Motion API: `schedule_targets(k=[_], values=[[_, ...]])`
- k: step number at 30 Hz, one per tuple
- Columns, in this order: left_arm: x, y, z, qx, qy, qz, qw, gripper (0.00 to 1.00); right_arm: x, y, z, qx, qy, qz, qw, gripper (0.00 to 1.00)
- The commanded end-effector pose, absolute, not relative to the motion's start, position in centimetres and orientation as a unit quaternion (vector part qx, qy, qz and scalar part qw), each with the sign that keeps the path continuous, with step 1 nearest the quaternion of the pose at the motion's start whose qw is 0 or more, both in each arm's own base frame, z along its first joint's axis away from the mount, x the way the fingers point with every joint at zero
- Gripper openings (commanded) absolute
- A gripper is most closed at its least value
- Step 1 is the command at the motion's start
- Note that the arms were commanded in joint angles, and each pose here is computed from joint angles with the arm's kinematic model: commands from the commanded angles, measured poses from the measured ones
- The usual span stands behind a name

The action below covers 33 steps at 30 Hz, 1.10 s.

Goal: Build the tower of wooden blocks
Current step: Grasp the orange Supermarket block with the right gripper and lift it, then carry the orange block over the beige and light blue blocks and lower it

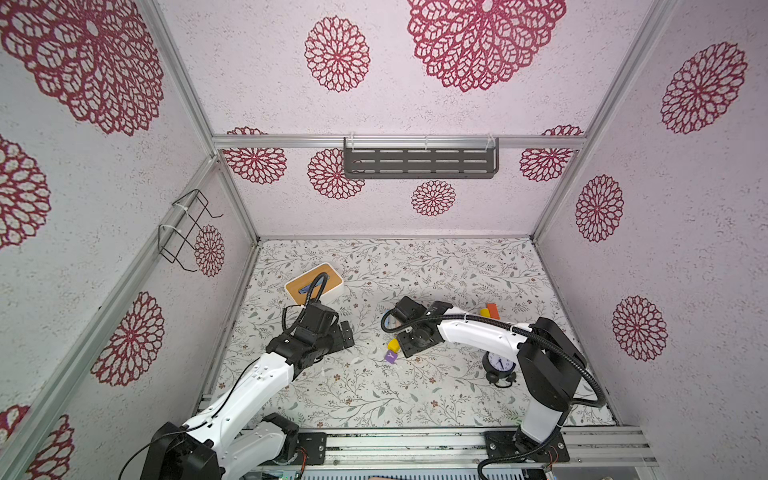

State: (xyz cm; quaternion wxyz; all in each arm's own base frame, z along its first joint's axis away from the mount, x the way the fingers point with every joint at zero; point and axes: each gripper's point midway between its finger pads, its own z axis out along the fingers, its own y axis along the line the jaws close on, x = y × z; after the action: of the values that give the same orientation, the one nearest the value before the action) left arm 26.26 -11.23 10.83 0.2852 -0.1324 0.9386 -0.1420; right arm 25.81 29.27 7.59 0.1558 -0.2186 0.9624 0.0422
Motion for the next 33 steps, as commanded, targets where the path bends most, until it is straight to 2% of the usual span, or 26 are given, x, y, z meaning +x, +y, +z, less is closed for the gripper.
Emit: schedule_targets(k=[1,16,33], values=[[26.3,-10.8,11.2,-0.141,0.932,-0.142,0.302,0.97,27.0,29.3,10.0,-0.189,0.966,0.034,0.176,0.54],[25.7,-10.6,10.4,-0.150,0.928,-0.153,0.305,0.97,32.7,32.1,10.7,-0.102,0.974,0.075,0.189,0.51],[25.9,-10.4,8.5,-0.144,0.933,-0.141,0.298,0.97,36.3,34.2,9.4,-0.070,0.977,0.083,0.185,0.51]])
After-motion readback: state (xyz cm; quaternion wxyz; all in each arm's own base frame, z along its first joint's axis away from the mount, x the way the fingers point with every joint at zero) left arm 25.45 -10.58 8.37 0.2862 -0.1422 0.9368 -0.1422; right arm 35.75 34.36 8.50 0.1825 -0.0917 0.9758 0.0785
